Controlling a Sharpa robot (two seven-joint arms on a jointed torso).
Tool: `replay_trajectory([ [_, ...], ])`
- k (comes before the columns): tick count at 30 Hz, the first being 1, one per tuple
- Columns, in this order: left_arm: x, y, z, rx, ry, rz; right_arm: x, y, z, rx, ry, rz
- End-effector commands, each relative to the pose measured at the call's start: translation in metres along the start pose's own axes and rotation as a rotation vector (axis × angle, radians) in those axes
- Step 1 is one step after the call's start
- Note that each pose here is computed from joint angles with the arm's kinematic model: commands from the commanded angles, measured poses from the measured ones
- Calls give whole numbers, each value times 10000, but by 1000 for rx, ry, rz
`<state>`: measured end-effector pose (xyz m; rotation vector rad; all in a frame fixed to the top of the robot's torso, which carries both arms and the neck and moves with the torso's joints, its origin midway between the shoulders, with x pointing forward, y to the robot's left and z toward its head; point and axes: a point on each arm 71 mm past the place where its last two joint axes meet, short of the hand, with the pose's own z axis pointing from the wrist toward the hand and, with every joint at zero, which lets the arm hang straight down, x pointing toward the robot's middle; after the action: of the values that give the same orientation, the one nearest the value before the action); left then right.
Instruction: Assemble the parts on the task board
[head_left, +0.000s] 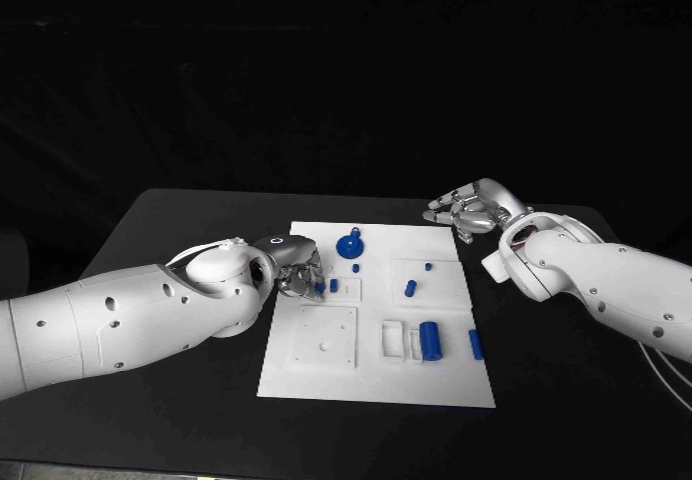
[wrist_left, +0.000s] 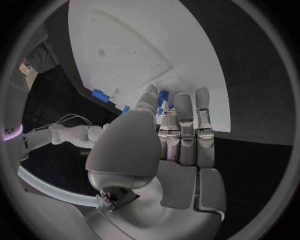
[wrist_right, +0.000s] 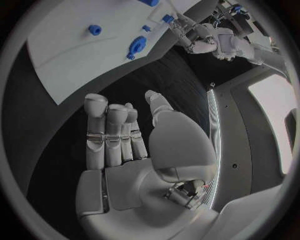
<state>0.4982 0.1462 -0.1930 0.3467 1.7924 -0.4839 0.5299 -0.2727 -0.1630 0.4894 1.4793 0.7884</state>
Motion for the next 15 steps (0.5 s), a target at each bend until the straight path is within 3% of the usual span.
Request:
replay_trajectory([
  [1, 71, 4, -1, -11, 59, 11, 14, 9, -1, -12, 10, 0],
  [15, 104, 5, -13, -13, 104, 25, 23, 1, -9, -11, 12, 1],
])
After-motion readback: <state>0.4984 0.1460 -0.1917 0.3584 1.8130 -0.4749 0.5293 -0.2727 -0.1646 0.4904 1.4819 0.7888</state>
